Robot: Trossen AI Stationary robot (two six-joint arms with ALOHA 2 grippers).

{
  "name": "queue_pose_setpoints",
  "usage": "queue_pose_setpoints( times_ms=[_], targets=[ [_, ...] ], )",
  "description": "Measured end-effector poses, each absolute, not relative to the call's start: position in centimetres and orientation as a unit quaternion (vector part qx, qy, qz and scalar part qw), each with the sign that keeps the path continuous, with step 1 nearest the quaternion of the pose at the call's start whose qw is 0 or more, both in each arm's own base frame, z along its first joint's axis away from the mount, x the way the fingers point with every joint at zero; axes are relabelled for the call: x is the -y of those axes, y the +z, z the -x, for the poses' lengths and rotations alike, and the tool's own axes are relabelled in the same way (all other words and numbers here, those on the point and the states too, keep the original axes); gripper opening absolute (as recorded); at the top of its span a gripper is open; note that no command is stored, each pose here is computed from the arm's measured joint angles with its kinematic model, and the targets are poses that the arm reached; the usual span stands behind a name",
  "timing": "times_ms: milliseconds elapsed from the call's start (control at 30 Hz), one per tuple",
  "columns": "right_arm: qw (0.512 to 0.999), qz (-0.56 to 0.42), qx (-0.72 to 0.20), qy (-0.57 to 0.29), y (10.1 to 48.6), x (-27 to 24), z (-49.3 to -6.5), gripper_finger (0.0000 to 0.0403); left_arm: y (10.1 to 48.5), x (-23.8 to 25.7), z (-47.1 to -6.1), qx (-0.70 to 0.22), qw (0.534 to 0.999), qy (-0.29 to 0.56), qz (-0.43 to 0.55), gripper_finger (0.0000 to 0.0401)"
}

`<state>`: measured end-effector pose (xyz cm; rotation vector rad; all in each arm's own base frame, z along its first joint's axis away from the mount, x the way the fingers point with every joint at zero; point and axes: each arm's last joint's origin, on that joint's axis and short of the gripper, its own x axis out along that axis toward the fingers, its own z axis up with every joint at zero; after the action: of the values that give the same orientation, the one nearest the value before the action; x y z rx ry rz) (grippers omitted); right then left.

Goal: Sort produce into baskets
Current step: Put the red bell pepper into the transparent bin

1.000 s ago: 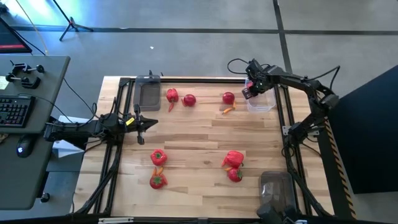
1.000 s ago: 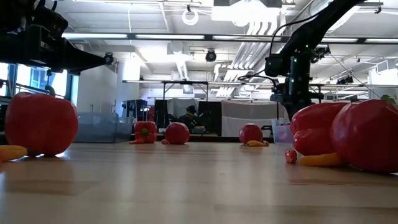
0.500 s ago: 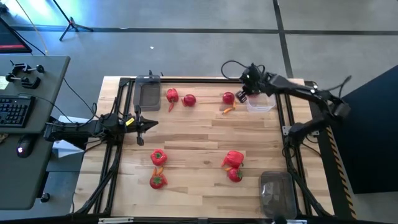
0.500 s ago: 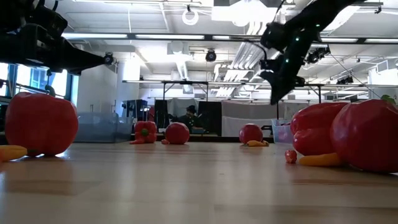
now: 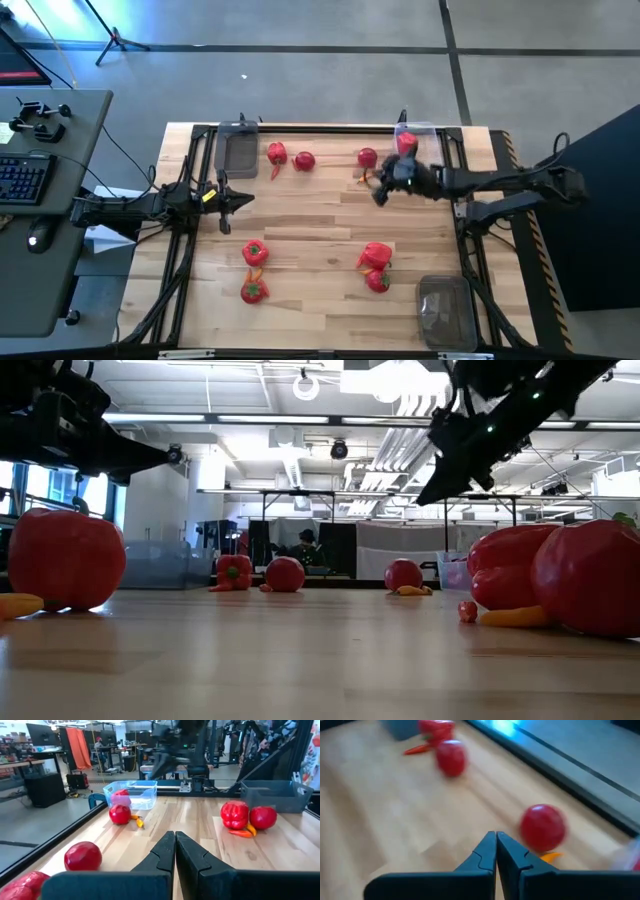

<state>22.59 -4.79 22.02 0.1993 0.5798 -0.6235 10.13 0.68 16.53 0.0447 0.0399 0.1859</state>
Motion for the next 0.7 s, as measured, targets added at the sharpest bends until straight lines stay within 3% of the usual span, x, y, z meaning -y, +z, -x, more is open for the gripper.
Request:
queue_pose_setpoints(
  times_ms=[367, 700],
  targets=[
    [0.936, -0.110, -0.266, -0.201, 21.8, -5.5, -22.0, 0.0000, 16.5, -0.6, -10.1, -0.022, 0.996, 0.079, -0.024, 0.0000],
    [0.914, -0.207, -0.314, -0.152, 20.7, -11.1, -18.4, 0.0000, 16.5, -0.6, -10.1, -0.022, 0.996, 0.079, -0.026, 0.0000]
  ],
)
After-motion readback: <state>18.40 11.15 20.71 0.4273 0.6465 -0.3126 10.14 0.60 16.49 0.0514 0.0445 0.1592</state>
